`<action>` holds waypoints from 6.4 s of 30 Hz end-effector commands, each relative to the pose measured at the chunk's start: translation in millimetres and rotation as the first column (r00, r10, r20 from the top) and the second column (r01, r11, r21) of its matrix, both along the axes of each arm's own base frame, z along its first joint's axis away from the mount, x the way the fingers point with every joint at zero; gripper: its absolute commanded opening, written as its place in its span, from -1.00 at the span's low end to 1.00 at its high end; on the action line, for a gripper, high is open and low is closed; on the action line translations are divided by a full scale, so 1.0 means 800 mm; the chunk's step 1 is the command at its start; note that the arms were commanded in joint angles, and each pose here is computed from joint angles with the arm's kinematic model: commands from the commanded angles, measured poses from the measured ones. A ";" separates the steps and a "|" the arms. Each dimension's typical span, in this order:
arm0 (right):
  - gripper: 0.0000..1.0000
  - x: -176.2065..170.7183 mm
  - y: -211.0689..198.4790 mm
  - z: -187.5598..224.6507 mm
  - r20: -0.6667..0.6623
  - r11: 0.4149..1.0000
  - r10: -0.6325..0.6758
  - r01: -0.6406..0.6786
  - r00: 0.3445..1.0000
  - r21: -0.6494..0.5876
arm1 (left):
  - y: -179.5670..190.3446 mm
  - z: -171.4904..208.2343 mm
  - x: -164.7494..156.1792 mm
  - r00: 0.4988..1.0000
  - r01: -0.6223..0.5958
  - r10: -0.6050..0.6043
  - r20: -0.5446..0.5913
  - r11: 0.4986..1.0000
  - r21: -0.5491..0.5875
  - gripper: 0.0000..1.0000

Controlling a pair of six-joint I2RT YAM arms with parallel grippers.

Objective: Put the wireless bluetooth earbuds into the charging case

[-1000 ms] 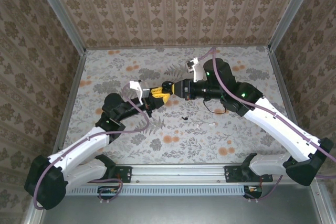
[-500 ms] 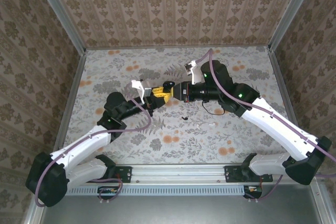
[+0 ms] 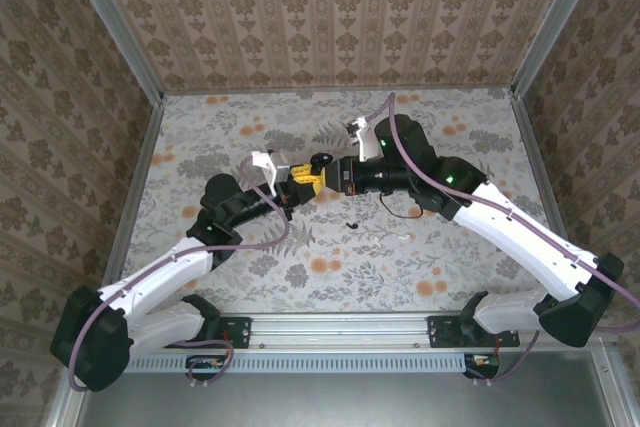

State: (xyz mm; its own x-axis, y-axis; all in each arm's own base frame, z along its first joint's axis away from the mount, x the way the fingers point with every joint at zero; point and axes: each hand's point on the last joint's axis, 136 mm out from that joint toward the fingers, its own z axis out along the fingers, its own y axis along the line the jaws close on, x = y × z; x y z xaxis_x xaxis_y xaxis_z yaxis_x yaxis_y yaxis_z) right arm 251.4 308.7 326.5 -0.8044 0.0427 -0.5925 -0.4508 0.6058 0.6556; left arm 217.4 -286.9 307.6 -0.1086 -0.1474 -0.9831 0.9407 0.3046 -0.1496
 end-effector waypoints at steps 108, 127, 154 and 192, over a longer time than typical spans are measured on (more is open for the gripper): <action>-1.00 0.036 -0.070 -0.403 -0.228 0.564 -0.280 -0.032 0.932 -0.825 | 0.057 -0.065 -0.006 0.990 -0.127 0.139 -0.031 0.961 0.247 -1.00; -0.87 0.006 -0.073 -0.305 -0.187 0.678 -0.267 0.046 0.945 -0.733 | 0.062 -0.059 -0.009 0.988 -0.142 0.152 -0.030 0.963 0.228 -1.00; -0.26 0.053 -0.083 -0.384 -0.355 0.672 -0.437 0.038 0.826 -0.740 | 0.064 -0.073 -0.013 0.988 -0.137 0.151 -0.043 0.961 0.239 -1.00; -0.74 0.065 -0.094 -0.207 0.032 0.711 -0.242 0.200 0.970 -0.674 | 0.055 -0.056 -0.005 0.989 -0.120 0.135 -0.067 0.974 0.190 -1.00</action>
State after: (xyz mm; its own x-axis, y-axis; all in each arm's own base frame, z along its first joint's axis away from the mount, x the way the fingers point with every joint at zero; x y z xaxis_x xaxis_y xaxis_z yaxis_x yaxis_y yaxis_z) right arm 302.5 242.0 137.1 -0.8964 -0.1291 -0.4240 -0.1889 0.9767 0.1019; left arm 212.9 -241.1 243.3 -0.2082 0.0653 -0.9759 0.8680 0.4722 -0.1536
